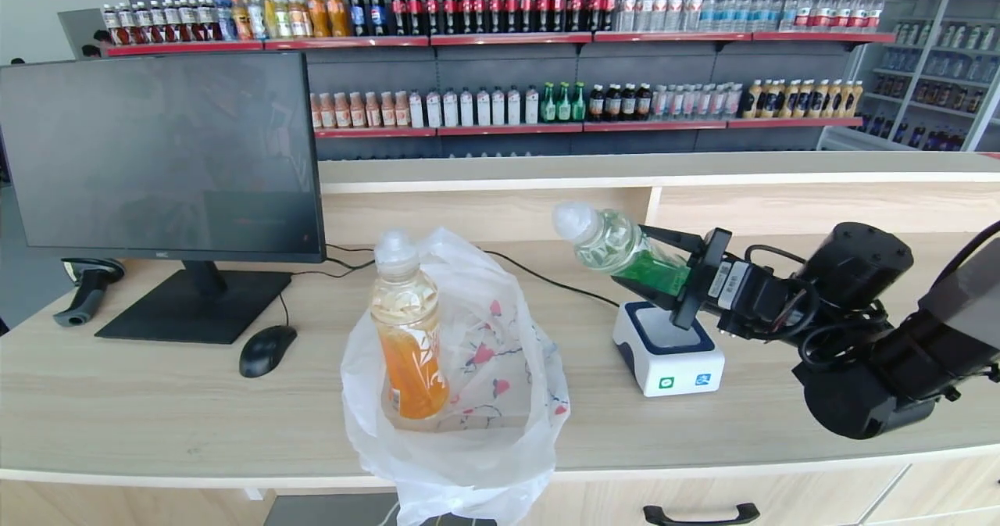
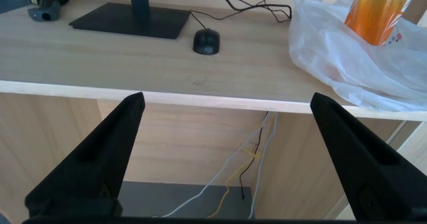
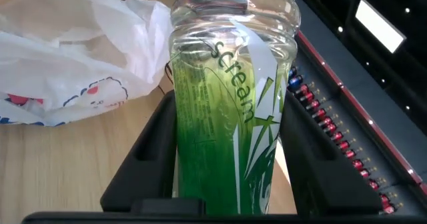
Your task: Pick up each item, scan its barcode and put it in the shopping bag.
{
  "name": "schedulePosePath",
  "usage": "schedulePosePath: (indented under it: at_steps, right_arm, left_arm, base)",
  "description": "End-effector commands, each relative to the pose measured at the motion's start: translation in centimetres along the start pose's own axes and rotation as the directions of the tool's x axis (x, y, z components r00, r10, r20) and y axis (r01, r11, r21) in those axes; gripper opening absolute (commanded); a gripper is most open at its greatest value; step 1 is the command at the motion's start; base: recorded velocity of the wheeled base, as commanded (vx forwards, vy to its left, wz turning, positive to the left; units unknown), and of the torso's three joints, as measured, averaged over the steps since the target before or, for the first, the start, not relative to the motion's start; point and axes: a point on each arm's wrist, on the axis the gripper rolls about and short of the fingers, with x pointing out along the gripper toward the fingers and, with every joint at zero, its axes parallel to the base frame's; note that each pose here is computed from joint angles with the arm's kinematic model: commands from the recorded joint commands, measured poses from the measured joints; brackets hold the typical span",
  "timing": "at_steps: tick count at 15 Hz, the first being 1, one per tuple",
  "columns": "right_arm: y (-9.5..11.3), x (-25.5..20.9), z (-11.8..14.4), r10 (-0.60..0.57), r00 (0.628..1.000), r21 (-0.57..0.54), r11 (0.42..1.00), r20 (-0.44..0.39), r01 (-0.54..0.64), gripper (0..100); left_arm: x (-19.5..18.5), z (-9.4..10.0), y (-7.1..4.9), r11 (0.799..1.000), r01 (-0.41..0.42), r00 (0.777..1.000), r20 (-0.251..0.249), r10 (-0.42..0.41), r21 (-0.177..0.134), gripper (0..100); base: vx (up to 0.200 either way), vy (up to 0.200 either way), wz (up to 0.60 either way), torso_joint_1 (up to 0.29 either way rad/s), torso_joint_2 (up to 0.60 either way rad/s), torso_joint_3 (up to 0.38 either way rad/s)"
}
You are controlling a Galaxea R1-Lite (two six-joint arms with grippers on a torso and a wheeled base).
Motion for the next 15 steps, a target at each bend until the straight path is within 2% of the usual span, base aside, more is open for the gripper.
schedulePosePath:
  at_steps: [1,5,15]
  right_arm:
    - [-0.2,-0.3,-0.3,-0.006,1.0,-0.005,1.0,-0.01,0.006,0]
    - [-0.3,-1.0,-0.6,0.022,1.0,-0.04,0.999,0.007,-0.022,0]
    - [0.5,-0.9,-1.3,0.048,0.999,-0.03,0.998,0.011,-0.048,0]
  left_arm:
    - [0.0,0.0,0.0,1.0,0.0,1.0,0.0,0.0,0.0,100]
    - [0.0,0.0,0.0,1.0,0.0,1.0,0.0,0.0,0.0,100]
    - [0.0,0.0,0.0,1.0,0.0,1.0,0.0,0.0,0.0,100]
  base:
    - [0.0,0.0,0.0,0.0,0.0,0.0]
    - [0.0,0.0,0.0,0.0,0.0,0.0]
    - [0.0,0.0,0.0,0.0,0.0,0.0]
